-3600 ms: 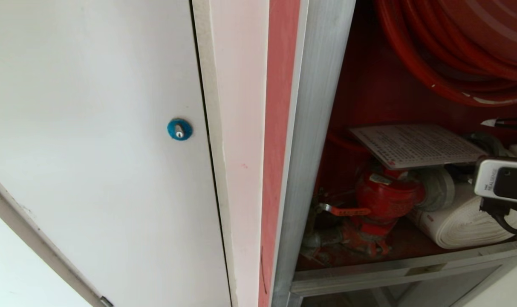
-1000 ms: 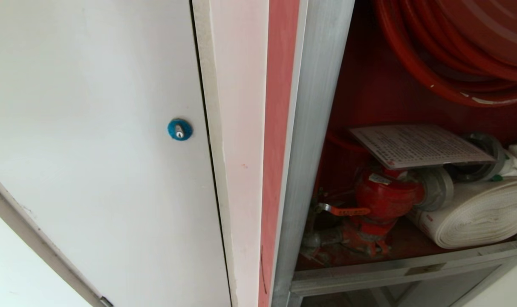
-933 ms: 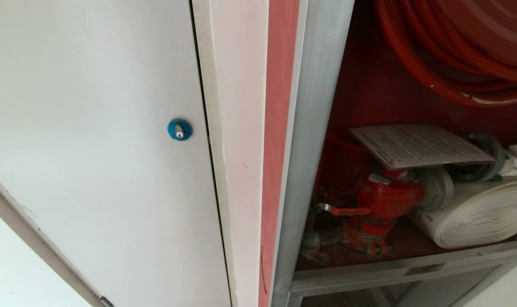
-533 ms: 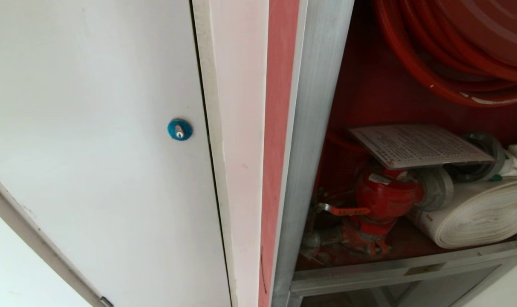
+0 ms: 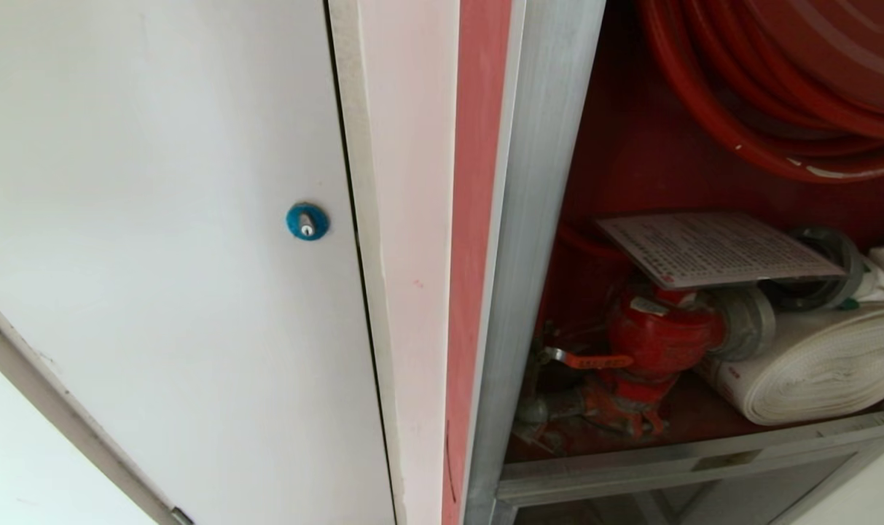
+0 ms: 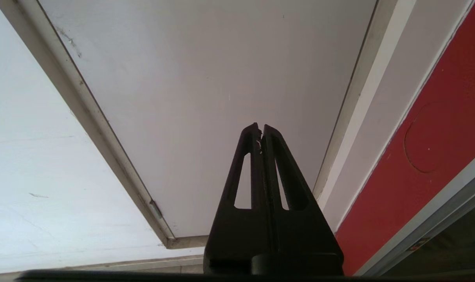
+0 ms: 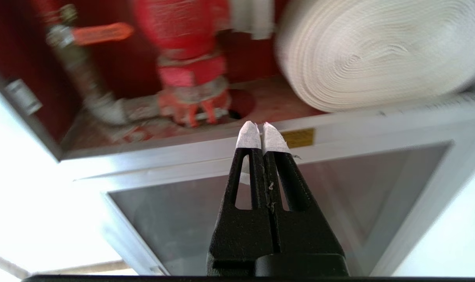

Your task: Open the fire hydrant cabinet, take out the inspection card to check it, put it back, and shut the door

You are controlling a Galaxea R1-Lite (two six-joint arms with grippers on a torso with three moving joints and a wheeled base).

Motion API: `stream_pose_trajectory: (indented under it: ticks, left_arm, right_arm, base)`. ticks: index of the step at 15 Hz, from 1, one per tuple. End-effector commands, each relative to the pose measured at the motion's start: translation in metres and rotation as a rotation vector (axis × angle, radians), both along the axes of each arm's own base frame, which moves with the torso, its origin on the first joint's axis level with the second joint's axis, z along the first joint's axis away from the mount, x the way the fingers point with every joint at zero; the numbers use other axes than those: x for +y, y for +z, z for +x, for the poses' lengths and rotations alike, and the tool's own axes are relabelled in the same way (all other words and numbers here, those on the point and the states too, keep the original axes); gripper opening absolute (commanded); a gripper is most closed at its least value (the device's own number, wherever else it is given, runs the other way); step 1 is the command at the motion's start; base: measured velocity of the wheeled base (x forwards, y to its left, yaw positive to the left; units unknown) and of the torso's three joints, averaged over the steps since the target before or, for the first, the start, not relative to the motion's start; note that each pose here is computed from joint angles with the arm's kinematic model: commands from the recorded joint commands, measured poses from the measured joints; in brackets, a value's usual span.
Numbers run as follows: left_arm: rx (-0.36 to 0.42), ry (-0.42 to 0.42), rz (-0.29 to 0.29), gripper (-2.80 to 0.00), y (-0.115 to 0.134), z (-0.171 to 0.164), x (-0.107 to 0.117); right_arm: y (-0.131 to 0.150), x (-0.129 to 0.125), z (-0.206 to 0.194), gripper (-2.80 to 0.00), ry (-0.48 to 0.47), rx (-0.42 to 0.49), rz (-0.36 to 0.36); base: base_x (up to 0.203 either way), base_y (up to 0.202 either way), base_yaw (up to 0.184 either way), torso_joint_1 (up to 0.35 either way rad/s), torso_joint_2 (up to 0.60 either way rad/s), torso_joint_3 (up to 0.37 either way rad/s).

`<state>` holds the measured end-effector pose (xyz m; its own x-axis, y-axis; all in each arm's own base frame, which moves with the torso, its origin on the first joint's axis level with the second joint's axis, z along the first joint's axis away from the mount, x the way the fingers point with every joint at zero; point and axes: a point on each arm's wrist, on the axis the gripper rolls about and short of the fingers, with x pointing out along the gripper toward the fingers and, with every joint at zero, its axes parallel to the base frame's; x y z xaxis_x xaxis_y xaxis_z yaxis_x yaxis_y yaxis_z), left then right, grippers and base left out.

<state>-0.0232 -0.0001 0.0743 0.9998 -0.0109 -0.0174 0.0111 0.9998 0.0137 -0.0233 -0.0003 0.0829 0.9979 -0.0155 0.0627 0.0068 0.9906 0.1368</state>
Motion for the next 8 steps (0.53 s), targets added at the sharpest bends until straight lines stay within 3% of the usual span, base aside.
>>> stream_pose_trajectory:
  ticks: [1, 2, 5, 8]
  left_arm:
    - [-0.002, 0.000, 0.000, -2.80, 0.0003, -0.0001, 0.0000]
    - [-0.001, 0.000, 0.000, -2.80, 0.0000, -0.0001, 0.0000]
    - [0.000, 0.000, 0.000, -2.80, -0.0001, 0.0000, 0.0000]
    - [-0.002, 0.000, 0.000, -2.80, 0.0003, -0.0001, 0.0000]
  right_arm:
    - [-0.0024, -0.0007, 0.0007, -2.80, -0.031, 0.010, 0.008]
    - [-0.0024, -0.0007, 0.0007, -2.80, -0.029, 0.011, 0.002]
    - [-0.0046, -0.0004, 0.0009, -2.80, -0.024, 0.032, -0.134]
    - [-0.0071, 0.0001, 0.0002, -2.80, -0.001, 0.071, -0.161]
  base:
    - [0.000, 0.000, 0.000, 0.000, 0.00, 0.000]
    - [0.000, 0.000, 0.000, 0.000, 0.00, 0.000]
    - [0.000, 0.000, 0.000, 0.000, 0.00, 0.000]
    - [0.000, 0.000, 0.000, 0.000, 0.00, 0.000]
